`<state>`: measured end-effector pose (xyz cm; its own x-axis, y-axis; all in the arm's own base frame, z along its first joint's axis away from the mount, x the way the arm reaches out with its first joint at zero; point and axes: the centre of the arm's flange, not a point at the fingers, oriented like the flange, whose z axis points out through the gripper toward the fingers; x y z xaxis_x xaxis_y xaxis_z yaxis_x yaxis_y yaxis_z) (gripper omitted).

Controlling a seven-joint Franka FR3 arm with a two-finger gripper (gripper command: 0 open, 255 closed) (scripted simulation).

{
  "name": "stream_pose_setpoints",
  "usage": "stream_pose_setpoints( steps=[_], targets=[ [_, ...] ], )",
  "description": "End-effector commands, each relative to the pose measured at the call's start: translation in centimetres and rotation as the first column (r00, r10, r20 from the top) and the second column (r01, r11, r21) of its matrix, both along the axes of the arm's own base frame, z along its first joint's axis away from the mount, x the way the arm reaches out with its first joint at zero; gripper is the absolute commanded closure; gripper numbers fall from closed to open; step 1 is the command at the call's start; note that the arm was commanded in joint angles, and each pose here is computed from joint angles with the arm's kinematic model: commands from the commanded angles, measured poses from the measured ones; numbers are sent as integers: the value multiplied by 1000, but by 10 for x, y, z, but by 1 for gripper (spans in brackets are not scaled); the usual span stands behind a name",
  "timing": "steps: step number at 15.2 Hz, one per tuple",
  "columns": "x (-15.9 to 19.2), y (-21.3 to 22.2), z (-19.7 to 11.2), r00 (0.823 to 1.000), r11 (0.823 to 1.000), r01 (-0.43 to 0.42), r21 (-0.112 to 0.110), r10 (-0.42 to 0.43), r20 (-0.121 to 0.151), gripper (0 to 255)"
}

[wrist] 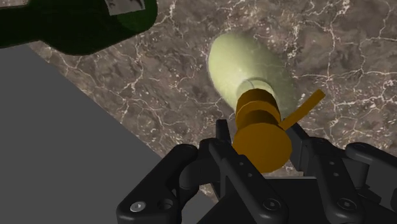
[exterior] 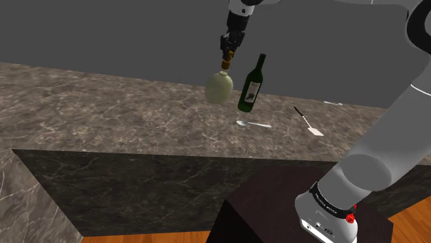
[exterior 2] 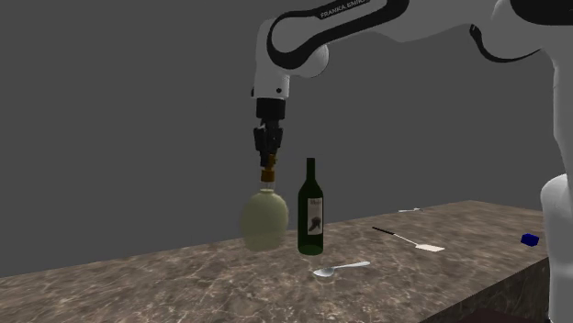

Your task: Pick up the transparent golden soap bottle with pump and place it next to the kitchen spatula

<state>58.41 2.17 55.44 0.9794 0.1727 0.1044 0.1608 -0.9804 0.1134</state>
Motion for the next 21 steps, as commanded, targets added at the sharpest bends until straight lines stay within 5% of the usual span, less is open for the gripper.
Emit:
stream_pose_setpoints(
  steps=[1, 21],
  targets=[
    [-9, -26, 2, 1000, 1000, -1, 0, 1, 1, 255],
    [-91, -277, 2, 1000, 1000, -1, 0, 1, 1, 255]
  ],
)
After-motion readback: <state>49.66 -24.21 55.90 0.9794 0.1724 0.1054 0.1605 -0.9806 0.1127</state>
